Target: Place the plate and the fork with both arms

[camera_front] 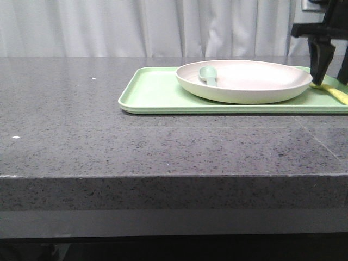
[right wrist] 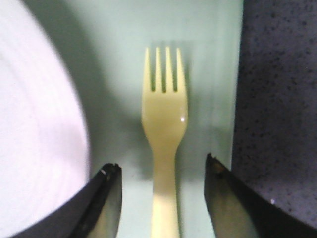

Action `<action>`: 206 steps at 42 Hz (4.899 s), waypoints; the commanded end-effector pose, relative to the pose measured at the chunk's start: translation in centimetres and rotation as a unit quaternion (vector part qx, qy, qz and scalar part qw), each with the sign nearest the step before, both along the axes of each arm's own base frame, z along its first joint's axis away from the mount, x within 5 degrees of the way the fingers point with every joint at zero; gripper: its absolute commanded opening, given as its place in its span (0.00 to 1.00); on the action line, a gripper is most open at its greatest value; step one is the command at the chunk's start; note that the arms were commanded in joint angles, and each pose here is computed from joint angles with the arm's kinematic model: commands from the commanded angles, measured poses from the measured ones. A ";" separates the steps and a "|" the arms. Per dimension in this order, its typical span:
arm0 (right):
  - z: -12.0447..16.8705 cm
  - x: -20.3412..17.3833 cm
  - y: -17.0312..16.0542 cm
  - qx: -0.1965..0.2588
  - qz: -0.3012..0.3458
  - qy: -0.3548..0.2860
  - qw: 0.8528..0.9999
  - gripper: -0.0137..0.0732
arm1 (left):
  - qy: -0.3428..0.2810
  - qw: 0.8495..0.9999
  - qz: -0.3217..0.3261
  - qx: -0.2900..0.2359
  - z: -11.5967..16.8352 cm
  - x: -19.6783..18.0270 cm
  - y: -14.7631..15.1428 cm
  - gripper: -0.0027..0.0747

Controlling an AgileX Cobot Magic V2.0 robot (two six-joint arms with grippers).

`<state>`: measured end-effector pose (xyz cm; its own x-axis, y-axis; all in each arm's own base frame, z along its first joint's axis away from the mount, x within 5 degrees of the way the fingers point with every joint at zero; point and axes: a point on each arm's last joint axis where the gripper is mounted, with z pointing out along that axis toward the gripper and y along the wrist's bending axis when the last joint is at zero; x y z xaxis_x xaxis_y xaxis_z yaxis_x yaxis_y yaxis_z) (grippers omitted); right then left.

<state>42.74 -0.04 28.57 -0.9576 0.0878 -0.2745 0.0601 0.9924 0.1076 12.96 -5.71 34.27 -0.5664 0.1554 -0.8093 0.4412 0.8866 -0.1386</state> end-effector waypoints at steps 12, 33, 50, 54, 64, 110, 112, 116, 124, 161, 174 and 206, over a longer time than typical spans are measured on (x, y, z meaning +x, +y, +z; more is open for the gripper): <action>10.5 -9.3 3.0 -0.004 0.065 -0.095 0.993 0.63 | -0.042 0.999 0.012 -0.028 1.5 0.2 0.0 0.30; 14.1 -24.9 2.8 -0.006 0.090 -0.240 0.967 0.63 | -0.042 0.999 0.012 -0.028 1.5 0.2 0.0 0.30; 9.8 -32.5 1.9 -0.004 0.074 -0.350 0.934 0.63 | -0.055 0.998 0.017 -0.031 1.7 0.4 0.0 0.30; 8.9 -33.3 1.8 -0.004 0.074 -0.352 0.933 0.63 | -0.063 0.998 0.020 -0.018 1.7 0.5 0.2 0.30; 8.2 -33.8 1.7 -0.004 0.072 -0.359 0.930 0.63 | -0.060 0.998 0.023 0.004 1.3 1.1 0.3 0.30; 7.9 -34.1 1.7 -0.001 0.076 -0.336 0.939 0.08 | -0.073 0.997 0.032 0.006 1.1 2.0 0.2 0.01; 7.8 -34.1 1.7 -0.001 0.076 -0.335 0.939 0.08 | -0.099 0.994 0.042 -0.002 1.4 1.5 0.5 0.01; 7.8 -34.1 1.8 -0.001 0.076 -0.335 0.939 0.08 | -0.164 0.984 0.069 -0.004 1.6 -0.9 1.9 0.01; 7.8 -34.1 1.8 -0.001 0.076 -0.335 0.939 0.08 | -0.277 0.949 0.150 -0.015 -1.9 -5.2 4.2 0.01; 7.8 -34.1 1.8 -0.001 0.076 -0.332 0.940 0.08 | -0.359 0.903 0.229 -0.063 -12.9 -7.6 5.5 0.01; 7.8 -34.1 1.8 -0.001 0.076 -0.332 0.940 0.08 | -0.359 0.903 0.229 -0.063 -12.9 -7.6 5.5 0.01; 7.8 -34.1 1.8 -0.001 0.076 -0.332 0.940 0.08 | -0.358 0.903 0.229 -0.062 -12.9 -7.6 5.5 0.01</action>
